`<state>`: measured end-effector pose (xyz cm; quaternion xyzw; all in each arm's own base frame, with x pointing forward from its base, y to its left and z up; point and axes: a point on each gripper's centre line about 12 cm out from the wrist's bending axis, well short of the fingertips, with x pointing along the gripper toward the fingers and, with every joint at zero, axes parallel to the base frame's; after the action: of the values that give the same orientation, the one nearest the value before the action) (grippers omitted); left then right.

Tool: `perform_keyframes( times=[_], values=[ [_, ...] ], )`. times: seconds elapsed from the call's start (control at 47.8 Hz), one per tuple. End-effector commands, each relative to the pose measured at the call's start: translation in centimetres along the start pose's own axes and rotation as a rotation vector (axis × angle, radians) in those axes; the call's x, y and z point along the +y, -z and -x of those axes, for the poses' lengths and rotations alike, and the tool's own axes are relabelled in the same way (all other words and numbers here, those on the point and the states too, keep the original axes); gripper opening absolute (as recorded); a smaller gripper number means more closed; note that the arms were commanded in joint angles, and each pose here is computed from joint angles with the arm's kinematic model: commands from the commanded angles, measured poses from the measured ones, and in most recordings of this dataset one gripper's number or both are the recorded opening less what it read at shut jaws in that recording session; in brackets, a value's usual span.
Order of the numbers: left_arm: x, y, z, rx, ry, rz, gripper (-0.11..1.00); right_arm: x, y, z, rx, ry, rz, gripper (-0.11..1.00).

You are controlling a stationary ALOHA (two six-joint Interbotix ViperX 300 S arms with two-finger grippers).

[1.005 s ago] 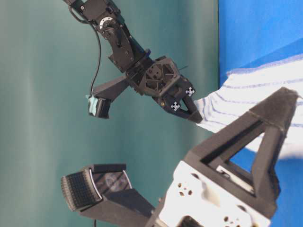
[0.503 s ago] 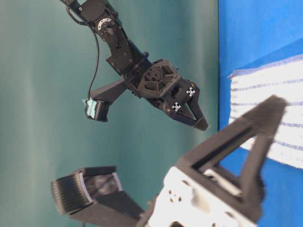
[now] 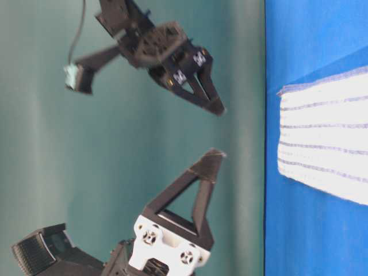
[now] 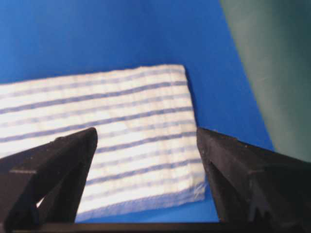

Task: Fold the blue towel.
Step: 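Release the strip and move both grippers to its top end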

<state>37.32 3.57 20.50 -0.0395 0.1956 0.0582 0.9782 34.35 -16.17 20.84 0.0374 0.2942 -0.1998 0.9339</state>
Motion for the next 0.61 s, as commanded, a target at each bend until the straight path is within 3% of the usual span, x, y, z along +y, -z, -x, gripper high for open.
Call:
perform_keyframes(
  times=[0.0, 0.147, 0.335, 0.586],
  values=[
    [1.5, -1.6, 0.6, -0.049, -0.037, -0.028, 0.55, 0.9, -0.9, 2.2, -0.059, -0.018, -0.002, 0.89],
    [2.8, -1.5, 0.8, -0.029, -0.070, -0.042, 0.55, 2.5, 0.1, 3.9, -0.064, -0.058, -0.002, 0.89],
    [2.7, -0.7, 1.0, 0.027, -0.066, -0.035, 0.55, 4.4, 1.2, 5.1, -0.058, -0.111, -0.001, 0.88],
    [2.8, -0.3, 1.1, 0.046, -0.067, -0.038, 0.55, 5.0, 1.1, 4.8, -0.057, -0.124, 0.001, 0.88]
  ],
)
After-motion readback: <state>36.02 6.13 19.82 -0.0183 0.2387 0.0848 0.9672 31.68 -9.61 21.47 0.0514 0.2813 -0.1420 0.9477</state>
